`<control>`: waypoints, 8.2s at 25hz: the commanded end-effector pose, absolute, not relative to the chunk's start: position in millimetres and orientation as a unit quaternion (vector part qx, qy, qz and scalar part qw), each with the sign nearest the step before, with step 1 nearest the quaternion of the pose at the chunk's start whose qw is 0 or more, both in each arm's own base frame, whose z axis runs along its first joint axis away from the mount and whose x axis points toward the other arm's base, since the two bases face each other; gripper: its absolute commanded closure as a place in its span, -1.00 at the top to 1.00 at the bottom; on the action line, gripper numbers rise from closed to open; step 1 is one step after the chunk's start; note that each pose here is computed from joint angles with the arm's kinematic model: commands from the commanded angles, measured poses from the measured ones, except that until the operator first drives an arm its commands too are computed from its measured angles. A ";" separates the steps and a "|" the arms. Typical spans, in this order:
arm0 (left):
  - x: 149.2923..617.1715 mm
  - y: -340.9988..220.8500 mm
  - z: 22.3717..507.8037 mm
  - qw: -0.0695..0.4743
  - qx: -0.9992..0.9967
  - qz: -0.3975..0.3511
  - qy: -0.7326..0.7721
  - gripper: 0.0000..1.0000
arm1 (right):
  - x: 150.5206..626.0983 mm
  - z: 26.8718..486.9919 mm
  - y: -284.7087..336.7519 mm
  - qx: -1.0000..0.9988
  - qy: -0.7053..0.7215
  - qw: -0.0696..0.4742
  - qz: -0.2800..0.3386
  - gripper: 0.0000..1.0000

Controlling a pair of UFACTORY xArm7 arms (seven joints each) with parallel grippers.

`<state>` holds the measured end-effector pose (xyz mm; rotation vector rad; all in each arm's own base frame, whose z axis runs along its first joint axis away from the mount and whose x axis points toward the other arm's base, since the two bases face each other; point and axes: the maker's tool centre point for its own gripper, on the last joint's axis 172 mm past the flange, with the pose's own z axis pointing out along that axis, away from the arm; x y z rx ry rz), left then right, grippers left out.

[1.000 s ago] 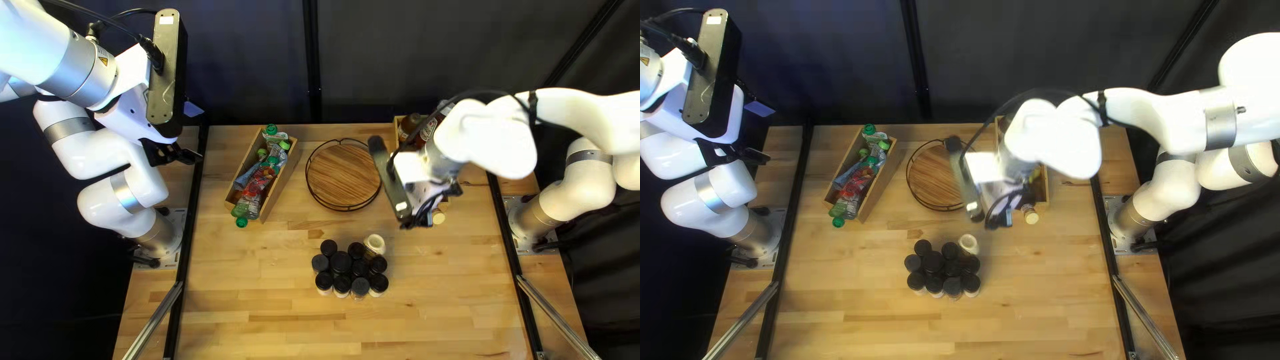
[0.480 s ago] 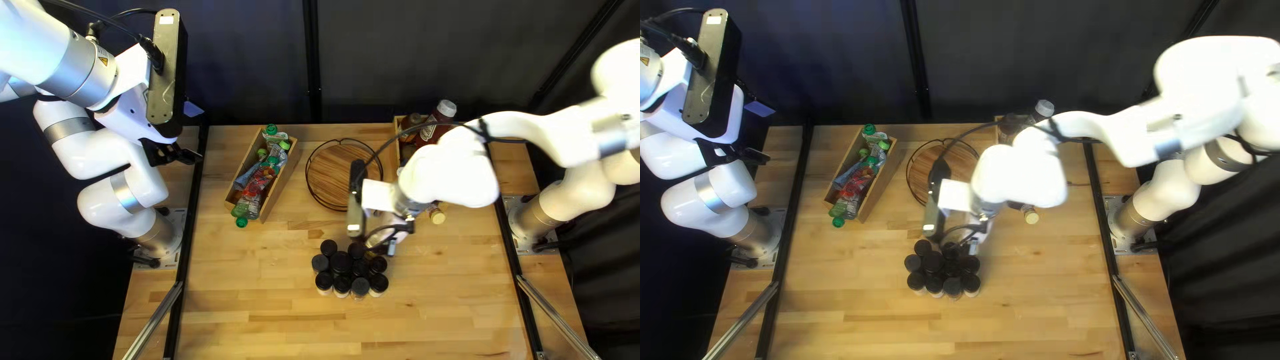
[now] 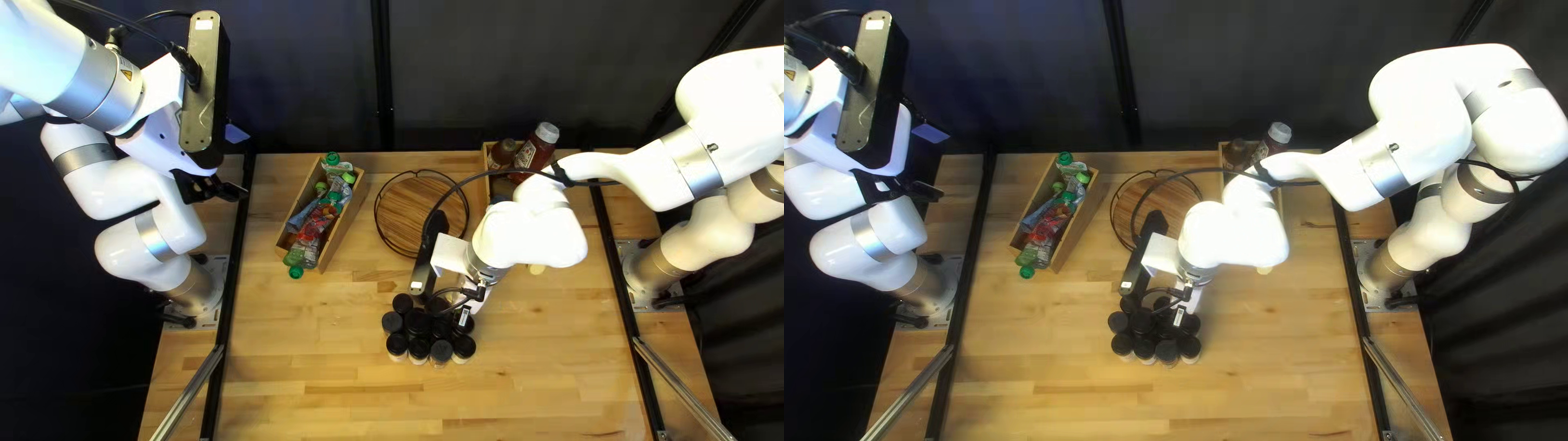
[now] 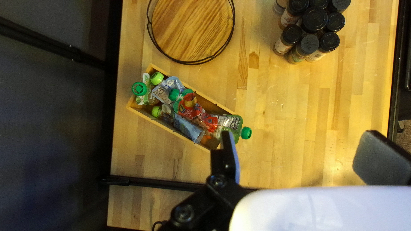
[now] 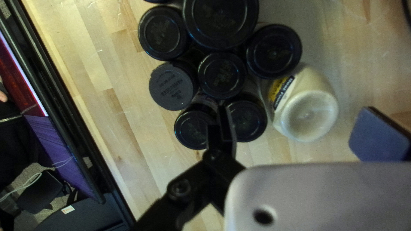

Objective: Separate condiments, baby food and spices and place it in 3 different racks/containers

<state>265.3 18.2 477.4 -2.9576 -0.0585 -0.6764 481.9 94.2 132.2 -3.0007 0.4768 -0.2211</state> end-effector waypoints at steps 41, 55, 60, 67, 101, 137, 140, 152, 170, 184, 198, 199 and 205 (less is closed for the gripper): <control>265.3 18.2 477.4 0.053 -0.973 -0.223 -0.019 1.00 | 351.2 294.8 -65.9 -0.977 0.162 -0.119 -0.077 -1.00; 265.3 18.2 477.4 0.053 -0.973 -0.223 -0.019 1.00 | 337.9 239.8 -143.3 -0.970 0.187 -0.150 -0.032 -1.00; 265.3 18.2 477.4 0.053 -0.973 -0.223 -0.019 1.00 | 340.8 222.3 -148.2 -0.969 0.193 -0.154 -0.022 -1.00; 265.3 18.2 477.4 0.053 -0.973 -0.223 -0.019 1.00 | 348.0 195.4 -139.0 -0.968 0.195 -0.157 -0.009 -0.84; 265.3 18.2 477.4 0.053 -0.973 -0.223 -0.019 1.00 | 384.8 238.9 -70.5 -0.991 -0.036 0.000 -0.128 1.00; 265.3 18.2 477.4 0.053 -0.973 -0.223 -0.019 1.00 | 446.0 126.8 -112.6 -0.996 -0.083 -0.008 -0.031 -1.00; 265.3 18.2 477.4 0.053 -0.973 -0.223 -0.019 1.00 | 438.0 124.9 -115.1 -0.997 -0.077 -0.013 -0.024 -1.00; 265.3 18.2 477.4 0.053 -0.973 -0.223 -0.019 1.00 | 404.6 129.8 -125.1 -0.998 -0.044 -0.039 -0.013 -1.00; 265.3 18.2 477.4 0.053 -0.973 -0.223 -0.019 1.00 | 453.9 119.7 -122.3 -0.997 -0.062 -0.024 -0.045 0.46; 265.3 18.2 477.4 0.053 -0.973 -0.223 -0.019 1.00 | 413.3 116.9 -132.6 -0.998 -0.033 -0.053 0.003 1.00; 265.3 18.2 477.4 0.053 -0.973 -0.223 -0.019 1.00 | 407.5 97.6 -146.1 -0.999 -0.028 -0.040 0.016 1.00; 265.3 18.2 477.4 0.053 -0.973 -0.223 -0.019 1.00 | 408.4 97.0 -146.0 -0.999 -0.028 -0.039 0.017 0.96; 265.3 18.2 477.4 0.053 -0.973 -0.223 -0.019 1.00 | 407.1 94.5 -145.1 -0.999 -0.031 -0.040 0.019 -0.98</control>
